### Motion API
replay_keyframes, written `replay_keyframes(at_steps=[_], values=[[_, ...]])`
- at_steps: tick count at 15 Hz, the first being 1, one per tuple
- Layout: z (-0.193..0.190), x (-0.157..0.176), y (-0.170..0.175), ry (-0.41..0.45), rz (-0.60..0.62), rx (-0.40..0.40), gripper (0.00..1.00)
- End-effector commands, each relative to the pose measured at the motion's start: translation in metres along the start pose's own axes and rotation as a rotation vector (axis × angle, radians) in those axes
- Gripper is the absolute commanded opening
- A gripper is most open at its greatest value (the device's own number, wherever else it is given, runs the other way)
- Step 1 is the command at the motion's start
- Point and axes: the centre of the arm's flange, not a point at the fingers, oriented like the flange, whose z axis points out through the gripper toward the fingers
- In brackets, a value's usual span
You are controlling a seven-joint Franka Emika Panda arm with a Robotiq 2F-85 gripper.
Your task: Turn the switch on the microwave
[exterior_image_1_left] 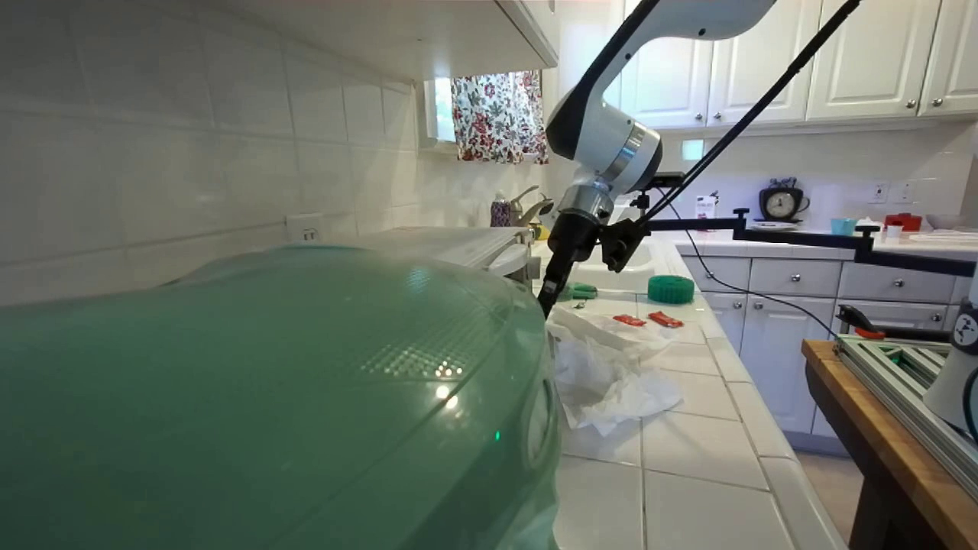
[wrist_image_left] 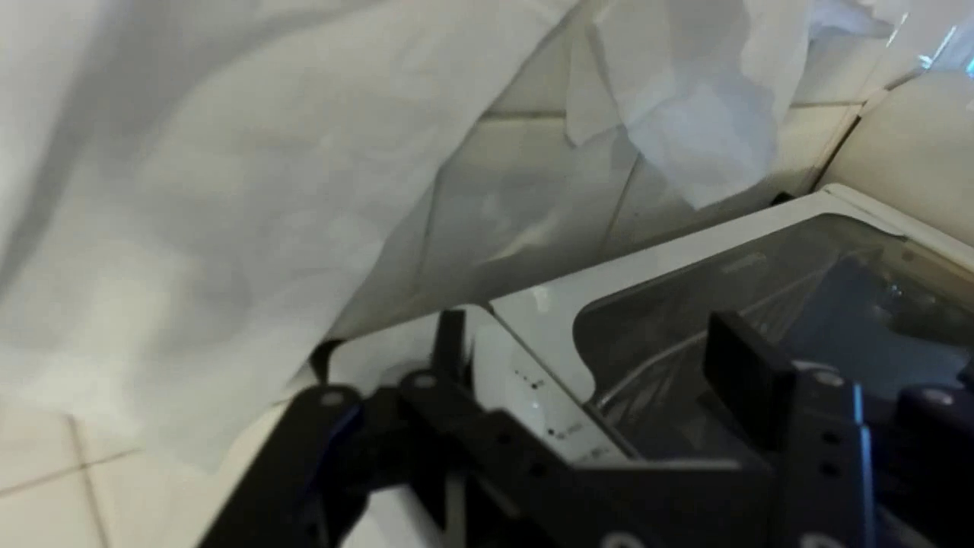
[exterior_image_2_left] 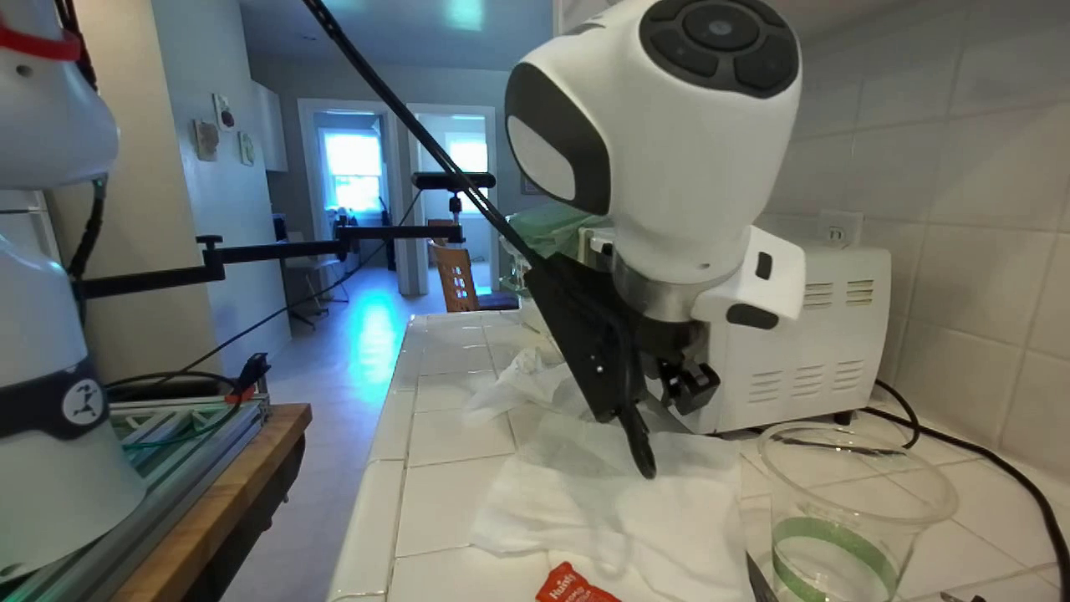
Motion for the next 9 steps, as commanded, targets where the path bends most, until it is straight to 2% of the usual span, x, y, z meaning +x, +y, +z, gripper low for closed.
replay_keyframes(at_steps=[1, 4, 9], values=[[-0.018, -0.001, -0.047, -0.106, -0.022, -0.085, 1.0], [-0.027, 0.001, -0.076, -0.173, -0.036, -0.213, 1.0], [-0.041, 0.007, -0.125, -0.153, -0.03, -0.448, 1.0]])
